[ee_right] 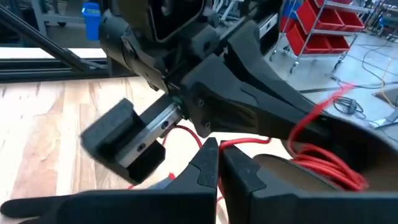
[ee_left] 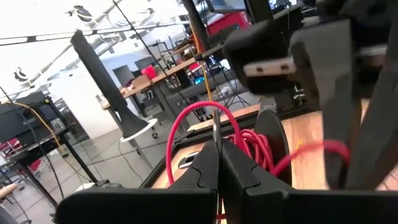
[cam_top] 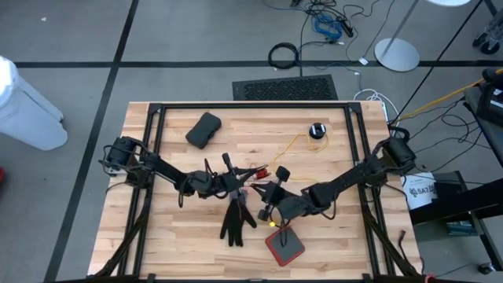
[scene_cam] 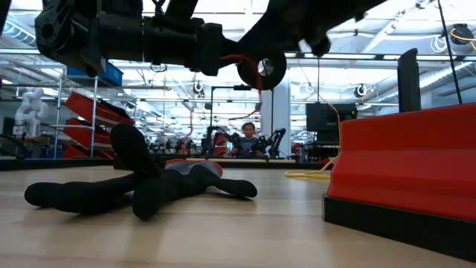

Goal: Coil cords
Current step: Coil the red wire onto the black spool

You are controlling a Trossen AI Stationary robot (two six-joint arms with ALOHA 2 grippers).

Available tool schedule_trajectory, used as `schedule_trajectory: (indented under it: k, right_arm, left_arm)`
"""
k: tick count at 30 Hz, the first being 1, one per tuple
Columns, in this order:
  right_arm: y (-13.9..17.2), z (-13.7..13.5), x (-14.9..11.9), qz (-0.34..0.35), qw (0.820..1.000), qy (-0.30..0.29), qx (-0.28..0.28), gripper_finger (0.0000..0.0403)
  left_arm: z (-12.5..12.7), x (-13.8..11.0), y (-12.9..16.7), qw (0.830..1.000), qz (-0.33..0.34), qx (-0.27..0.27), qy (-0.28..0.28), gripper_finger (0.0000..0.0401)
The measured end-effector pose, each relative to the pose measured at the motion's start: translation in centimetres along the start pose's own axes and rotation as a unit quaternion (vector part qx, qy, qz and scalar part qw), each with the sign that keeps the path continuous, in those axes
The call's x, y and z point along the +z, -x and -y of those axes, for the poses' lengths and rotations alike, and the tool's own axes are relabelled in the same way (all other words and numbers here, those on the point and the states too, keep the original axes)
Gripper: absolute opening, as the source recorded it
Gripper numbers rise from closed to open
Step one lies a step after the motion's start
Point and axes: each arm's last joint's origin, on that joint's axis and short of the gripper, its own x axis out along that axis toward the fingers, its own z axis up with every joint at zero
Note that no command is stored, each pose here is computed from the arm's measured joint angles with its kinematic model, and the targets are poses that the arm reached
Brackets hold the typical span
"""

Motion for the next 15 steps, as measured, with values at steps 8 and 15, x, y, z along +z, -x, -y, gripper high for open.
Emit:
schedule_trajectory:
  k: [8, 15]
  right_arm:
    - [1.7, 1.2, 1.0, -0.036, 0.999, -0.02, 0.01, 0.0]
    - [0.9, 0.8, -0.4, -0.068, 0.997, -0.034, 0.022, 0.0]
  left_arm:
    - [0.0, 0.0, 0.0, 1.0, 0.002, 0.001, 0.001, 0.0]
    - [-0.1, 0.1, 0.0, 1.0, 0.005, 0.001, 0.008, 0.0]
